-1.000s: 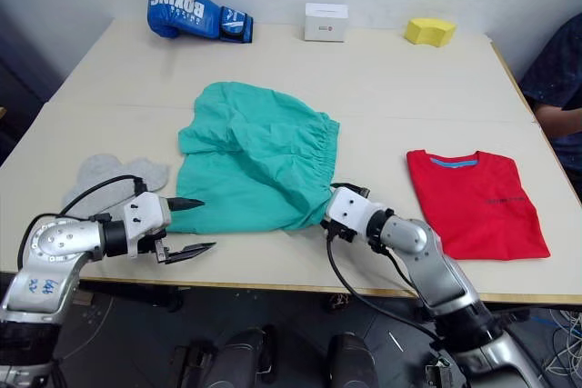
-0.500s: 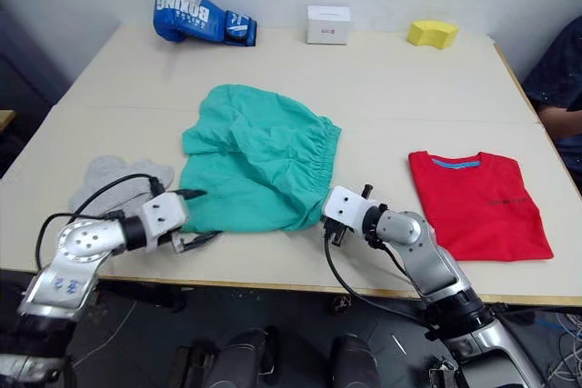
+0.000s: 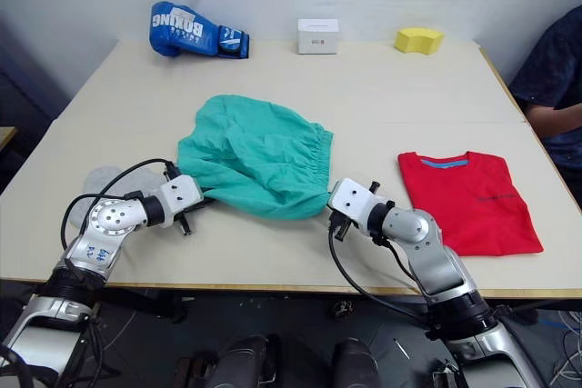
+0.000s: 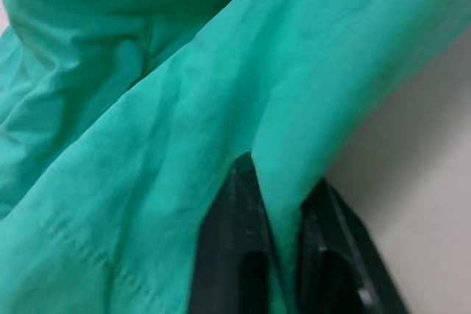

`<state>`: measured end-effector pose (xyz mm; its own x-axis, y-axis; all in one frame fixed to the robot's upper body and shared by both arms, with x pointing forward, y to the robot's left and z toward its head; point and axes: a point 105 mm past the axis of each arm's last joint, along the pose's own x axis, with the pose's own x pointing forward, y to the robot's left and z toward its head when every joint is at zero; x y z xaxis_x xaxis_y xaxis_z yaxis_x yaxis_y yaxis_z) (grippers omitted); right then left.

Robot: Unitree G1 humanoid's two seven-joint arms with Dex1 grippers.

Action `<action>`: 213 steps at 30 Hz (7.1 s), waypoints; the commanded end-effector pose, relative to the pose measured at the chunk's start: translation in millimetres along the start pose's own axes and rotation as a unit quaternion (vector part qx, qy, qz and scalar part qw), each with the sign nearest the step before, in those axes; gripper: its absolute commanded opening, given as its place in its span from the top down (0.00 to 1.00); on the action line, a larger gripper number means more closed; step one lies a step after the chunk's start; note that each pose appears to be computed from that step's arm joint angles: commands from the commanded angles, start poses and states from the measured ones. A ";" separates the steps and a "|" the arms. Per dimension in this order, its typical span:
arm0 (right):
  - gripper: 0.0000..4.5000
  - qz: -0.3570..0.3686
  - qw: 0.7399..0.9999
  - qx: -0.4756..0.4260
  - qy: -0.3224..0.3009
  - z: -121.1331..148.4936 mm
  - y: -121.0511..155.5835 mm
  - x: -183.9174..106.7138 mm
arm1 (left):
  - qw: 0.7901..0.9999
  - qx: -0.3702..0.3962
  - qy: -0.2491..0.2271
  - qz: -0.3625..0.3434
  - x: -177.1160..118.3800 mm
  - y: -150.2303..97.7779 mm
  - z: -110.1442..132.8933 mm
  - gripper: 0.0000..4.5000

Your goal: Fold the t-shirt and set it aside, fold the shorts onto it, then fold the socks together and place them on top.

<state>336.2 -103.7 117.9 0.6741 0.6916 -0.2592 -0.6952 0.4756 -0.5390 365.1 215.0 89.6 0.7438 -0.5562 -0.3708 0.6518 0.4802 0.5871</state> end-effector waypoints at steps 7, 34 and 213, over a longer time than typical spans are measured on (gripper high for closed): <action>1.00 0.057 0.996 -0.064 -0.022 10.5 -2.6 -24.1 | 0.986 -0.130 0.037 -0.103 -77.9 -32.8 -20.1 0.99; 1.00 -0.009 0.988 -0.066 -0.138 72.1 -97.5 -54.9 | 0.978 -0.165 -0.123 -0.016 -90.8 46.7 73.2 0.99; 0.09 -0.006 0.959 0.208 -0.193 65.2 8.8 -82.3 | 0.940 -0.275 -0.121 -0.164 -134.9 -39.0 92.6 0.50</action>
<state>268.1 -134.4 175.1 0.6325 0.7727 0.0539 -0.7542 0.6302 -0.1843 222.5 219.9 185.5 0.4937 -0.8308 -0.2572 0.8531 0.5201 -0.0425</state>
